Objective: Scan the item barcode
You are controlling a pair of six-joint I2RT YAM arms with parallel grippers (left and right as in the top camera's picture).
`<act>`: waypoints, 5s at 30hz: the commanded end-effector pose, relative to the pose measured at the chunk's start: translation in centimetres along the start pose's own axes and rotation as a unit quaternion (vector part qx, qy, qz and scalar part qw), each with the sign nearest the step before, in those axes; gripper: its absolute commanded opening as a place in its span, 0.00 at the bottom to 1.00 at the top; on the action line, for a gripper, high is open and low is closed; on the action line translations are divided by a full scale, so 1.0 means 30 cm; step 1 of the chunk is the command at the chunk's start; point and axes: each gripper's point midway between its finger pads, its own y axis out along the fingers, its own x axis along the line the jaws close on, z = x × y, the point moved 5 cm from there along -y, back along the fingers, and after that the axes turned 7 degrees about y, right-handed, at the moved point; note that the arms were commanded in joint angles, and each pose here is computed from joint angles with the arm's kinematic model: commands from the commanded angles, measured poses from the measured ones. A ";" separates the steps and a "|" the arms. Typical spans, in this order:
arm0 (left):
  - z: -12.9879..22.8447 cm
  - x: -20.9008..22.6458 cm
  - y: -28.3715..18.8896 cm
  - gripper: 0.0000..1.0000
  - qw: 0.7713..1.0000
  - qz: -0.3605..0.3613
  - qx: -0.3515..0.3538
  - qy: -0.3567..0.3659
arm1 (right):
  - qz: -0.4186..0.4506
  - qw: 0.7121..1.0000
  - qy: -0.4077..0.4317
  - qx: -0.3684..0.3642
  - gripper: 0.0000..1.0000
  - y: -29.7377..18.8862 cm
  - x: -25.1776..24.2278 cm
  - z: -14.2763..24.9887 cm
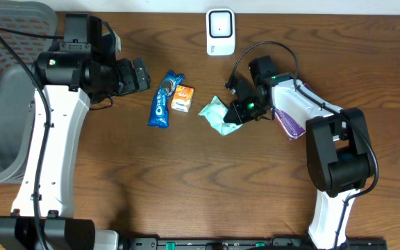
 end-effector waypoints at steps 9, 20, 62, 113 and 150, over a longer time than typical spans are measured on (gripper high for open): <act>0.000 0.011 0.006 0.98 1.000 -0.006 0.002 0.002 | 0.081 0.927 0.335 -0.147 0.08 -0.081 -0.076 -0.137; 0.000 0.011 0.006 0.98 1.000 -0.006 0.002 0.002 | 0.106 0.915 0.317 -0.225 0.39 -0.242 -0.029 -0.181; 0.000 0.011 0.006 0.98 1.000 -0.006 0.002 0.002 | 0.197 0.949 0.133 -0.209 0.01 -0.215 0.097 -0.154; 0.000 0.011 0.006 0.98 1.000 -0.006 0.002 0.002 | 0.096 0.960 0.209 -0.159 0.99 -0.585 -0.528 0.118; 0.000 0.011 0.006 0.98 1.000 -0.006 0.002 0.002 | 0.570 0.736 0.254 -0.262 0.14 -0.805 -0.264 0.155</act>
